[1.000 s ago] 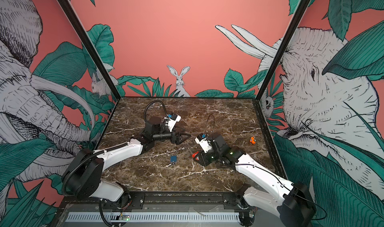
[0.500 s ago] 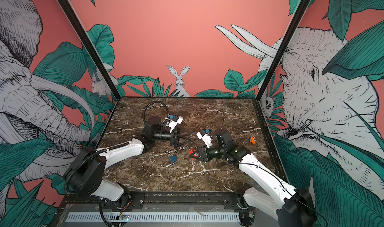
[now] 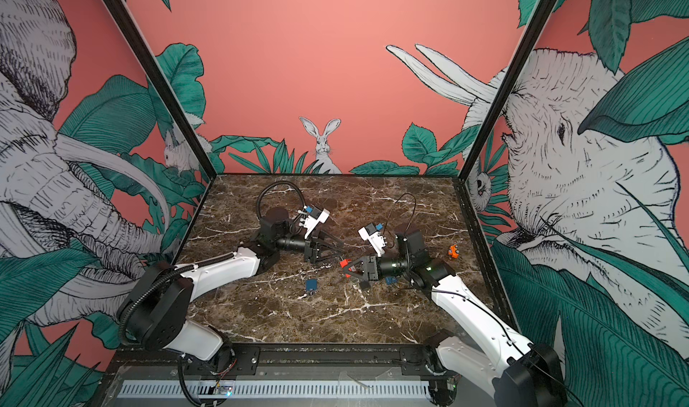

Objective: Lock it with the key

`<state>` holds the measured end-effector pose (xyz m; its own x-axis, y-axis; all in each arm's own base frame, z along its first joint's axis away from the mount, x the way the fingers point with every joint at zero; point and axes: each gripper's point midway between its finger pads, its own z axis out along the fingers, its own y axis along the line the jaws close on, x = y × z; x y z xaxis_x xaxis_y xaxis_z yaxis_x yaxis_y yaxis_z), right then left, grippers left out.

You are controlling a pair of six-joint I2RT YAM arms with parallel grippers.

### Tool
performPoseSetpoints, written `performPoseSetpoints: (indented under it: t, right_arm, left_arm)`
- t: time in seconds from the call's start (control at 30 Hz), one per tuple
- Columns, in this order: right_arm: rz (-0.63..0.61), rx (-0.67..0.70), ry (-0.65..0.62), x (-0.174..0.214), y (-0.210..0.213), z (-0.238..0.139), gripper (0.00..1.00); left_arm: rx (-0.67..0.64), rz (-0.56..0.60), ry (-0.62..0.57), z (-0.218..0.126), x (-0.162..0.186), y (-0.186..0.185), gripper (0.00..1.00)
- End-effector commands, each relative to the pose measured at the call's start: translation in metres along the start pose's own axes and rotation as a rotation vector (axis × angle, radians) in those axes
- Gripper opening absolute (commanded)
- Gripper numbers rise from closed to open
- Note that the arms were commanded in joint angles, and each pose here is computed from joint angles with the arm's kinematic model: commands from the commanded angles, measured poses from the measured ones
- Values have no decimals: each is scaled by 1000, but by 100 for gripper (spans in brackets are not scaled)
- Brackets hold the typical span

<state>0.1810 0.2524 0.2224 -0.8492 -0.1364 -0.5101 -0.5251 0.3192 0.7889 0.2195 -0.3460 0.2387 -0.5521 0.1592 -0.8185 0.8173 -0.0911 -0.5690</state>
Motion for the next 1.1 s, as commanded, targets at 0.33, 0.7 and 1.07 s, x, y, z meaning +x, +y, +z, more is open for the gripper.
performPoseSetpoints:
  t: [0.33,0.7,1.07]
  right_arm:
    - [-31,-15,-53,-16,2,-6,0]
    - [-24,-1,-80,-23,-2,-9,0]
    - [-80,58,-130,-36,-7,-13,0]
  left_arm:
    - [26,29,-23,2,-16,-4,28]
    - [25,21,-27,2,-16,-4,0]
    - [58,2,6,9,-11,-16,7]
